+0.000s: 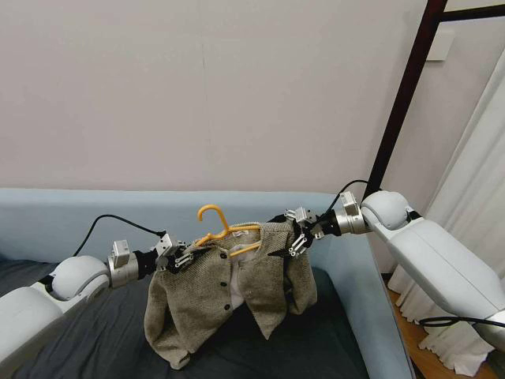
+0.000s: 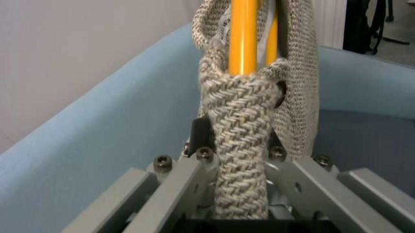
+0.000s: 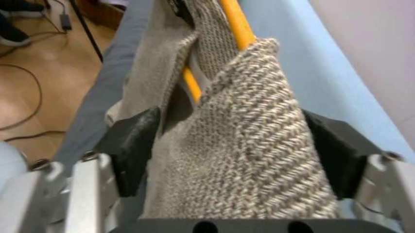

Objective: Pick up the clothes from the sofa and hang them on the clothes hanger.

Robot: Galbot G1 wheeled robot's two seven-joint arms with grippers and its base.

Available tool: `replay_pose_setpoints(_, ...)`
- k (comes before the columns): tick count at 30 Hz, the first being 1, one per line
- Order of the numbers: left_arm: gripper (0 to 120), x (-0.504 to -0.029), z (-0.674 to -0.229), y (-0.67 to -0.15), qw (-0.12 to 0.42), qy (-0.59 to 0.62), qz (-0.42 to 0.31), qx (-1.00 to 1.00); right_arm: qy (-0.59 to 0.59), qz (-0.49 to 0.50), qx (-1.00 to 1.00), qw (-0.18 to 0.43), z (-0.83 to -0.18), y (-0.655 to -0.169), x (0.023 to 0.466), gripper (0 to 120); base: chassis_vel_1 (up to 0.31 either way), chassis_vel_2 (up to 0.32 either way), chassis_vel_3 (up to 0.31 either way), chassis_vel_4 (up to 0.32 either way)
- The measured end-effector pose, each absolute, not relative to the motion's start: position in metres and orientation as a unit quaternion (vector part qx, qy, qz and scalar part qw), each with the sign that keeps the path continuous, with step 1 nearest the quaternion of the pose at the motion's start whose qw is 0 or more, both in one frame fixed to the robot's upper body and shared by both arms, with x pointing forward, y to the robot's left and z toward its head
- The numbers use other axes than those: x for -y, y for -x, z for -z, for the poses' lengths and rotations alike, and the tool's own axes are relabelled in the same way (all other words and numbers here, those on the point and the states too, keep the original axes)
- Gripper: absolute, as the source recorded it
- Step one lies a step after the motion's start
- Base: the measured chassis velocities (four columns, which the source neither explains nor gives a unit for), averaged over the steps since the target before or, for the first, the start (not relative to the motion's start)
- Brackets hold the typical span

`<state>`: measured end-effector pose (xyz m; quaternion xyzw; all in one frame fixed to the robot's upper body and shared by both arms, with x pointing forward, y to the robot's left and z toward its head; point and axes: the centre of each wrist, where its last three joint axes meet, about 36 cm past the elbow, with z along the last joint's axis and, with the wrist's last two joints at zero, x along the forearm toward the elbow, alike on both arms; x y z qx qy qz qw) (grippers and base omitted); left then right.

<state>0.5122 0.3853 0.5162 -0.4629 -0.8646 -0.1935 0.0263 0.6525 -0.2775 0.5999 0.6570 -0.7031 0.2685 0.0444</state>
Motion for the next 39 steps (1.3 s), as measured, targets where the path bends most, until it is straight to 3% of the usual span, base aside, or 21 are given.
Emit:
replay_pose_setpoints(18, 4, -0.388, -0.517, -0.511, 0.023, 0.472, 0.209, 0.856, -0.671, -0.244, 0.698, 0.060, -0.602, -0.649, 0.286, 11, 0.000, 0.000, 0.000, 0.000)
replay_pose_setpoints(30, 4, -0.397, -0.526, -0.517, -0.010, 0.469, 0.204, 0.859, -0.665, -0.193, 0.719, 0.060, -0.591, -0.631, 0.298, 10, 0.000, 0.000, 0.000, 0.000)
replay_pose_setpoints(36, 22, -0.408, -0.538, -0.522, -0.039, 0.449, 0.200, 0.870, -0.641, -0.174, 0.746, 0.058, -0.595, -0.624, 0.318, 10, 0.000, 0.000, 0.000, 0.000)
replay_pose_setpoints(39, 37, -0.419, -0.547, -0.522, -0.057, 0.435, 0.192, 0.878, -0.630, -0.173, 0.755, 0.053, -0.601, -0.621, 0.331, 10, 0.000, 0.000, 0.000, 0.000)
